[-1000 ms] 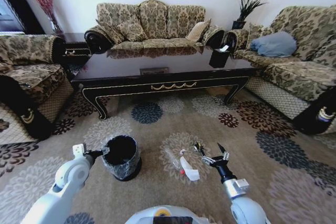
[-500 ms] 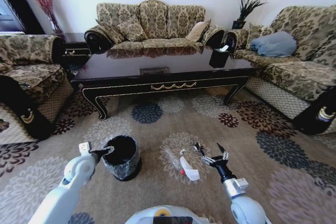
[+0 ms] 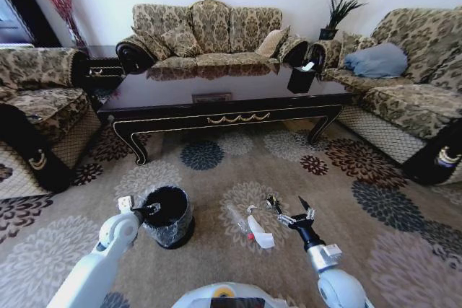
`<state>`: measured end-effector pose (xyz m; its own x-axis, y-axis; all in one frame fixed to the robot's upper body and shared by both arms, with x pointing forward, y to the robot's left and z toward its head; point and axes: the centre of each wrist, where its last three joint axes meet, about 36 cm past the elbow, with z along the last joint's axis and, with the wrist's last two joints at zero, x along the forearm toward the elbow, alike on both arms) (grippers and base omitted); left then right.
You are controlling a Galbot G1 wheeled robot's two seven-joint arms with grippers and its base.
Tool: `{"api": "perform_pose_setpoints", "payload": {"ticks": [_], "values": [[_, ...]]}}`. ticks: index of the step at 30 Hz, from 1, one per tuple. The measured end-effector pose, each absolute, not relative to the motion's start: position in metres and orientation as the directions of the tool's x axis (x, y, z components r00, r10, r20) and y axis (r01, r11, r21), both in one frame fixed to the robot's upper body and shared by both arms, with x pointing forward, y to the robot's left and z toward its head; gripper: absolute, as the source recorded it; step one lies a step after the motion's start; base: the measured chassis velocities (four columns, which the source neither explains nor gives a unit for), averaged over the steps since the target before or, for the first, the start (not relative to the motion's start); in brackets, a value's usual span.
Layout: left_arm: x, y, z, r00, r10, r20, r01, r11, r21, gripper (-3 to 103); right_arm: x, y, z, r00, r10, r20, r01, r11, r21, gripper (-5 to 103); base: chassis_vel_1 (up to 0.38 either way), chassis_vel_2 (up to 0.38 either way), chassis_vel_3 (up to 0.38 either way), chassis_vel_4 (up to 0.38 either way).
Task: Move to the front of the table and pick up the trash from the floor, then place it into the trash bin.
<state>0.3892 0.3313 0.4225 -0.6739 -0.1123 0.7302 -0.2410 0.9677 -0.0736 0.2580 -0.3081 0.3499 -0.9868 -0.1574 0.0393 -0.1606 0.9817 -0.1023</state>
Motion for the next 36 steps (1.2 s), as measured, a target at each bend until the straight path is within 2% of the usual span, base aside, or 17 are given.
{"api": "perform_pose_setpoints", "payload": {"ticks": [2, 4, 7, 8, 9, 11, 14, 16, 17, 31, 36], "values": [[0.389, 0.332, 0.422, -0.675, -0.110, 0.730, -0.240, 0.968, -0.076, 62, 0.258, -0.308, 0.350, -0.987, -0.157, 0.039, -0.160, 0.982, -0.102, 100, 0.000, 0.000, 0.000, 0.000], [0.389, 0.333, 0.422, -0.676, -0.107, 0.729, -0.240, 0.968, -0.081, 51, 0.259, -0.308, 0.350, -0.987, -0.156, 0.036, -0.159, 0.982, -0.101, 100, 0.000, 0.000, 0.000, 0.000], [0.388, 0.334, 0.421, -0.675, -0.110, 0.729, -0.245, 0.966, -0.081, 46, 0.259, -0.308, 0.350, -0.987, -0.155, 0.036, -0.158, 0.982, -0.100, 100, 0.000, 0.000, 0.000, 0.000], [0.387, 0.335, 0.421, -0.673, -0.115, 0.730, -0.251, 0.965, -0.079, 35, 0.259, -0.308, 0.350, -0.987, -0.154, 0.036, -0.157, 0.982, -0.100, 100, 0.000, 0.000, 0.000, 0.000], [0.386, 0.336, 0.420, -0.673, -0.117, 0.731, -0.253, 0.964, -0.079, 29, 0.259, -0.308, 0.350, -0.987, -0.154, 0.037, -0.157, 0.983, -0.100, 100, 0.000, 0.000, 0.000, 0.000], [0.386, 0.337, 0.420, -0.672, -0.119, 0.731, -0.256, 0.964, -0.078, 29, 0.259, -0.308, 0.350, -0.988, -0.153, 0.037, -0.156, 0.983, -0.100, 100, 0.000, 0.000, 0.000, 0.000], [0.383, 0.339, 0.418, -0.666, -0.127, 0.735, -0.264, 0.962, -0.074, 14, 0.259, -0.308, 0.350, -0.988, -0.150, 0.037, -0.153, 0.983, -0.100, 100, 0.000, 0.000, 0.000, 0.000], [0.382, 0.339, 0.418, -0.664, -0.128, 0.737, -0.266, 0.961, -0.072, 14, 0.258, -0.308, 0.350, -0.988, -0.149, 0.038, -0.152, 0.983, -0.100, 100, 0.000, 0.000, 0.000, 0.000], [0.379, 0.339, 0.416, -0.659, -0.130, 0.740, -0.267, 0.961, -0.070, 5, 0.258, -0.308, 0.349, -0.988, -0.148, 0.039, -0.152, 0.983, -0.099, 100, 0.000, 0.000, 0.000, 0.000], [0.370, 0.342, 0.421, -0.658, -0.152, 0.738, -0.258, 0.966, -0.032, 4, 0.264, -0.312, 0.348, -0.990, -0.134, 0.037, -0.138, 0.985, -0.105, 100, 0.000, 0.000, 0.000, 0.000], [0.368, 0.344, 0.442, -0.675, -0.157, 0.721, -0.240, 0.971, -0.014, 3, 0.275, -0.322, 0.346, -0.992, -0.119, 0.052, -0.126, 0.979, -0.163, 100, 0.000, 0.000, 0.000, 0.000]]}}
